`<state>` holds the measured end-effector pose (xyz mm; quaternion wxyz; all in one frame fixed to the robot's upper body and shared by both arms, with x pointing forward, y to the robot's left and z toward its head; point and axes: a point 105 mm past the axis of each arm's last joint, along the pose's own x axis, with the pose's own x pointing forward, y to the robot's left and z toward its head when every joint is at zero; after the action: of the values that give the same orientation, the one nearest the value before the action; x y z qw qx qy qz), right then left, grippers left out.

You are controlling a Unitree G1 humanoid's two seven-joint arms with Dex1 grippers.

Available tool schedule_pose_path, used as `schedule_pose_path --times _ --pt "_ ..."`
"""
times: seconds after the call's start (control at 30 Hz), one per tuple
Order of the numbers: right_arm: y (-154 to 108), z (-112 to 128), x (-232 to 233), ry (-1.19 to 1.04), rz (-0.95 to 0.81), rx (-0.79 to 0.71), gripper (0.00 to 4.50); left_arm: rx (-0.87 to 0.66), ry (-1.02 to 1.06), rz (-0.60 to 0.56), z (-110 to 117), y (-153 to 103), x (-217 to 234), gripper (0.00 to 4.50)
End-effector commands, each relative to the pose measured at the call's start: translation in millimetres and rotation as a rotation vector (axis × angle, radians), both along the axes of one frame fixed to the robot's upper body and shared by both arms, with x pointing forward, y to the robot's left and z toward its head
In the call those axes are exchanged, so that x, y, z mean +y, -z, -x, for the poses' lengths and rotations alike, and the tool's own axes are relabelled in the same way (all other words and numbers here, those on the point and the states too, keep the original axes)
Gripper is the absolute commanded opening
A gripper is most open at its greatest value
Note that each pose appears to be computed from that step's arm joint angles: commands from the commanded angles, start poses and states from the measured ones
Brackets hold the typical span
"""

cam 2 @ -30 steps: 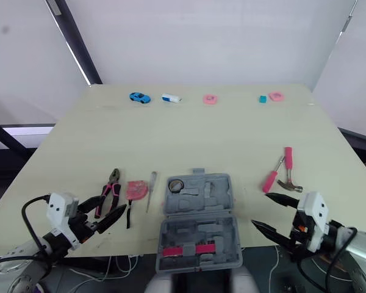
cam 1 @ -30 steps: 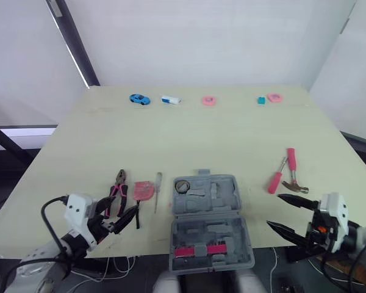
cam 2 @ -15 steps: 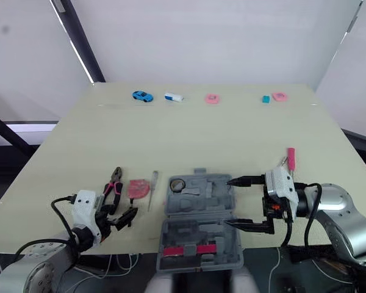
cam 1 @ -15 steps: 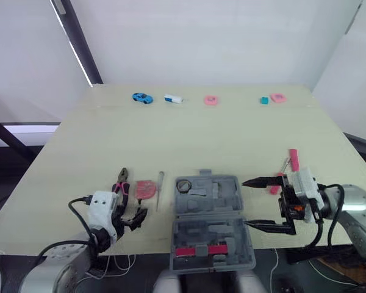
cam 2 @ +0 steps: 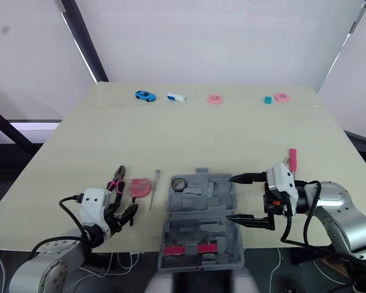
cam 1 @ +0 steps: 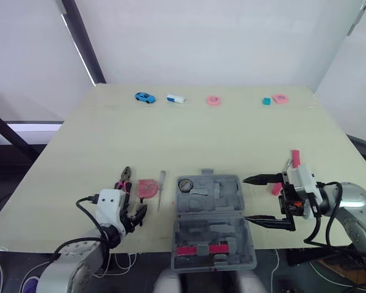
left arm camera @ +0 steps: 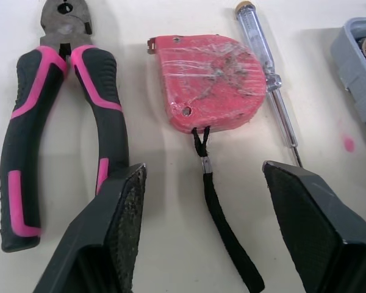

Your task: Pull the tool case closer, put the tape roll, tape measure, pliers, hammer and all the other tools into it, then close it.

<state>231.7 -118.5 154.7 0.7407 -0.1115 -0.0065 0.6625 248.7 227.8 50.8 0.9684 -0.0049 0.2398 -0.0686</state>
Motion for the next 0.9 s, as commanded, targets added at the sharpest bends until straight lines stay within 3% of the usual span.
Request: schedule_pose_path --times 0.03,0.4,0.43,0.5,0.7,0.9 --pt "-8 4 1 -0.008 -0.012 -0.042 4.50 -0.029 -0.004 -0.005 -6 -4 -3 3.16" --pt "-9 5 0 -0.005 -0.023 -0.044 4.50 0.045 -0.084 -0.025 -18 18 -2 3.16" --pt "-9 5 0 -0.004 -0.024 -0.044 4.50 0.051 -0.079 -0.021 -17 20 -4 2.72" --pt "-10 5 0 -0.002 -0.025 -0.045 4.50 0.052 -0.062 -0.008 -17 20 -9 2.41" --pt "-9 6 0 -0.001 -0.024 -0.044 4.50 0.053 -0.036 0.002 -14 19 -16 0.03" --pt "-6 8 2 -0.005 -0.028 -0.030 4.50 0.080 0.011 -0.003 2 21 -13 0.01"
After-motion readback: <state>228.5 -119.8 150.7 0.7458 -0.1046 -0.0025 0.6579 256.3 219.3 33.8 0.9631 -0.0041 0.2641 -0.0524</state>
